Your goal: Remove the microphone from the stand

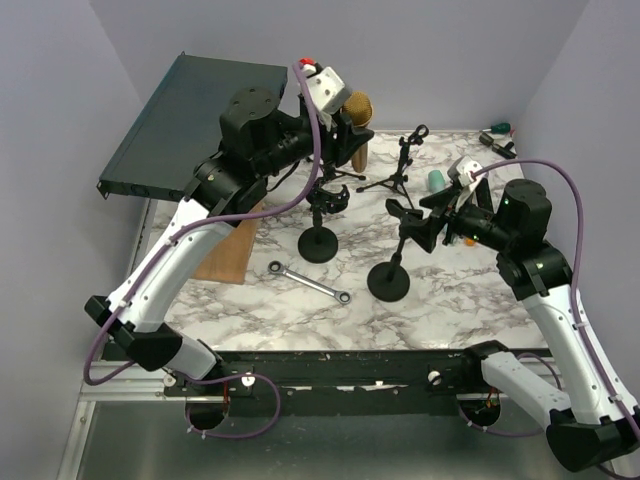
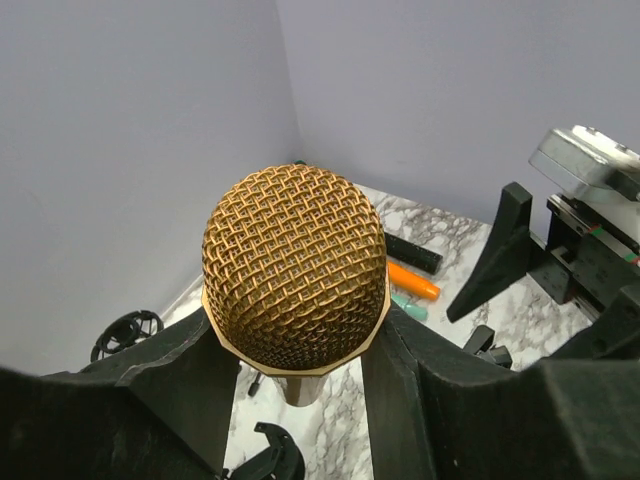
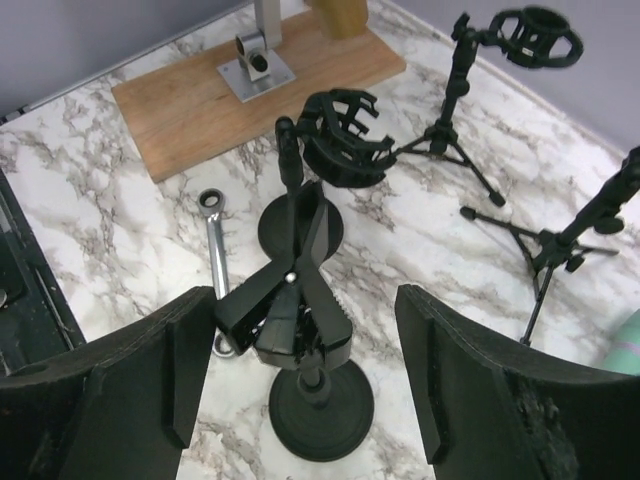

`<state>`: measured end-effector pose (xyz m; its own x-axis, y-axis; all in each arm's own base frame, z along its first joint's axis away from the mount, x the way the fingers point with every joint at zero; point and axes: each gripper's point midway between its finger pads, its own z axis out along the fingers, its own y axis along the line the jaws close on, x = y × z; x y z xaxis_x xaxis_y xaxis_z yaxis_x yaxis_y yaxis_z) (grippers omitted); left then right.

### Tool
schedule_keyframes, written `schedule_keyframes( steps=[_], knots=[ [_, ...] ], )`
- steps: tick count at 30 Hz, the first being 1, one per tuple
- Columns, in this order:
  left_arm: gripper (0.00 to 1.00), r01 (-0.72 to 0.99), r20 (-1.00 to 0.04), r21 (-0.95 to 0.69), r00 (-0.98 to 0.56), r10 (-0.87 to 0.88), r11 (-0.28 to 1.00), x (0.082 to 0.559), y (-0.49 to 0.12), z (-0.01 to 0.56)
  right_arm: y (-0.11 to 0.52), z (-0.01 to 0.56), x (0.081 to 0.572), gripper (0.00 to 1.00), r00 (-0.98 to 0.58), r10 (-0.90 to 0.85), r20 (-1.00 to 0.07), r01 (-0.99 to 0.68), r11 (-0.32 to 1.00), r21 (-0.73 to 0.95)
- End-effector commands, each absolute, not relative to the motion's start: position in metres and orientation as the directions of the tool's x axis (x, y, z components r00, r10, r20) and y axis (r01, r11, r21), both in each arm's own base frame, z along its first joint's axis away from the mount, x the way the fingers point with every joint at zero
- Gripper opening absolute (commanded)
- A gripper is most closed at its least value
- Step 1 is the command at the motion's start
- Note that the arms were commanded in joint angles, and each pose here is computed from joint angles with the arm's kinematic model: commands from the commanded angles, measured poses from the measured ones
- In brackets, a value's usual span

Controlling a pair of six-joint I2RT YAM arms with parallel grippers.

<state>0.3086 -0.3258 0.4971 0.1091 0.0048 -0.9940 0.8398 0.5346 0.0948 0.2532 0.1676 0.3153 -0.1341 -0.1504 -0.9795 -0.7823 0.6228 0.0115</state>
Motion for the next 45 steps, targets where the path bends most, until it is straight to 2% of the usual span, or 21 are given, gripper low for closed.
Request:
schedule_keyframes(
  steps=[1, 4, 14, 25, 30, 33, 35, 37, 40, 41, 44, 45],
  knots=[
    [0.0, 0.873, -0.989, 0.123, 0.146, -0.013, 0.473, 0.281, -0.318, 0.516, 0.174, 0.347, 0.244, 0.82, -0.075, -0.12, -0.99, -0.815, 0.579, -0.008],
    [0.0, 0.89, -0.99, 0.12, 0.142, -0.017, 0.439, 0.272, -0.319, 0.518, 0.178, 0.365, 0.238, 0.88, -0.045, -0.094, -0.995, -0.834, 0.551, -0.015],
    [0.0, 0.971, -0.996, 0.048, 0.065, -0.067, 0.233, 0.231, -0.334, 0.522, 0.201, 0.428, 0.25, 0.89, 0.048, 0.001, -0.999, -0.895, 0.444, -0.043],
    [0.0, 0.984, -0.995, 0.025, 0.042, -0.093, 0.175, 0.223, -0.347, 0.534, 0.239, 0.465, 0.244, 0.88, 0.092, 0.06, -0.994, -0.959, 0.273, -0.072],
    [0.0, 0.99, -0.996, -0.003, 0.01, -0.092, 0.144, 0.222, -0.353, 0.531, 0.248, 0.468, 0.245, 0.81, 0.109, 0.066, -0.992, -0.965, 0.246, -0.09],
    [0.0, 0.992, -0.995, -0.028, -0.017, -0.094, 0.124, 0.221, -0.356, 0.529, 0.255, 0.468, 0.247, 0.75, 0.114, 0.068, -0.991, -0.97, 0.225, -0.096],
    [0.0, 0.993, -0.995, -0.039, -0.029, -0.092, 0.114, 0.22, -0.358, 0.528, 0.259, 0.466, 0.249, 0.66, 0.121, 0.065, -0.99, -0.97, 0.221, -0.104],
    [0.0, 0.993, -0.995, -0.042, -0.031, -0.093, 0.111, 0.219, -0.358, 0.528, 0.262, 0.465, 0.252, 0.5, 0.125, 0.062, -0.99, -0.969, 0.221, -0.108],
    [0.0, 0.993, -0.995, -0.044, -0.033, -0.096, 0.108, 0.218, -0.357, 0.529, 0.262, 0.463, 0.254, 0.19, 0.134, 0.064, -0.989, -0.966, 0.232, -0.116],
    [0.0, 0.993, -0.995, -0.041, -0.03, -0.1, 0.109, 0.217, -0.356, 0.531, 0.261, 0.464, 0.256, 0.14, 0.138, 0.066, -0.988, -0.962, 0.247, -0.118],
    [0.0, 0.993, -0.994, -0.033, -0.021, -0.108, 0.112, 0.213, -0.351, 0.534, 0.255, 0.469, 0.259, 0.07, 0.196, 0.052, -0.979, -0.94, 0.295, -0.172],
    [0.07, 0.993, -0.993, -0.027, -0.014, -0.113, 0.113, 0.212, -0.349, 0.537, 0.252, 0.473, 0.261, 0.05, 0.206, 0.047, -0.977, -0.929, 0.324, -0.18]
  ],
)
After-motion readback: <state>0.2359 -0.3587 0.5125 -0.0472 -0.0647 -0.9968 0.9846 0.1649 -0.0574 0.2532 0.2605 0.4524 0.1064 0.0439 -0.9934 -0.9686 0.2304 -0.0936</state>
